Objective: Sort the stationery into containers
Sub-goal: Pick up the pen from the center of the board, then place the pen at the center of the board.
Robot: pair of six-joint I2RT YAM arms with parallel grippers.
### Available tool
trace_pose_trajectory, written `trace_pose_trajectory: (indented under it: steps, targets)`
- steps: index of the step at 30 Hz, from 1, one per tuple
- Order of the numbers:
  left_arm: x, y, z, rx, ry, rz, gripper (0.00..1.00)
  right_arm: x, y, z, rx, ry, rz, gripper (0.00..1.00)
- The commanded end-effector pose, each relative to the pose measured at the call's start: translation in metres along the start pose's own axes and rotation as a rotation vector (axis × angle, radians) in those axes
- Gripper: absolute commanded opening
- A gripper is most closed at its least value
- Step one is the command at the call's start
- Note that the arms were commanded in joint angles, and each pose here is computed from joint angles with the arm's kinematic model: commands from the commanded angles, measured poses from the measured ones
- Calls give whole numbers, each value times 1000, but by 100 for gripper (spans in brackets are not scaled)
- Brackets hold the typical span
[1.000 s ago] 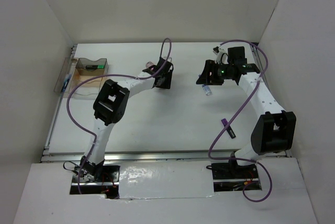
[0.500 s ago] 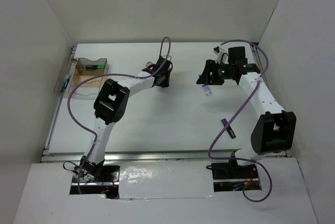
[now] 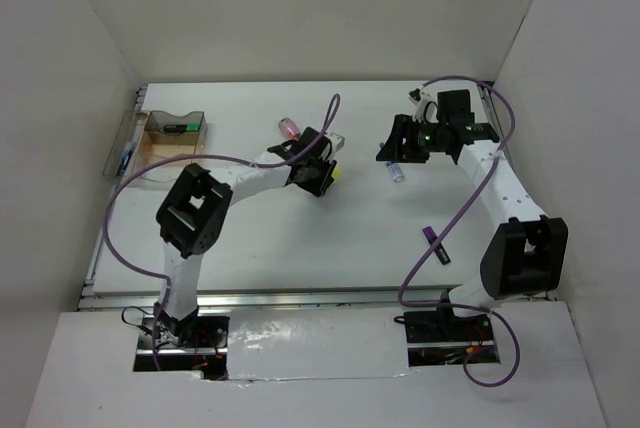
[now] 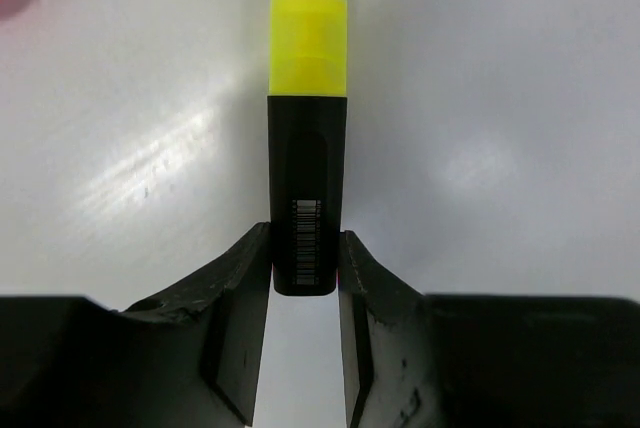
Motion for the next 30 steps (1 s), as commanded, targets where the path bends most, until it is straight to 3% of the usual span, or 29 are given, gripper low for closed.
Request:
trace_pose_trajectory:
  steps: [1, 2, 8, 12, 15, 19, 25, 30]
  targets:
    - [10, 62, 7, -18, -177, -130, 2, 9, 13, 1, -47, 35, 25, 60]
    - [16, 70, 4, -16, -302, -159, 0, 10, 13, 1, -49, 40, 29, 60]
    - [86, 123, -19, -27, -413, -326, 4, 13, 14, 2, -48, 49, 35, 60]
    - [144, 143, -22, -73, -439, -302, 6, 14, 13, 1, -44, 54, 30, 59]
    - [216, 165, -21, -151, -541, -197, 6, 14, 12, 1, -38, 51, 30, 59]
    - [250, 176, -21, -117, -671, -274, 5, 14, 8, 1, -32, 55, 25, 59]
    - [214, 145, -57, -13, -681, -516, 8, 15, 4, 2, -20, 63, 16, 59]
    - [189, 109, -70, 65, -740, -527, 13, 15, 4, -1, -17, 67, 13, 59]
Point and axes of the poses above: each gripper's point midway between its finger pads, its own y axis back along the fingers, its own x axis along the line the jaws close on, z = x × y, the point moved 9 cm from there along y, back along the fingers, and after that the axes turned 6 degrees about -y, right-handed, at the moved point
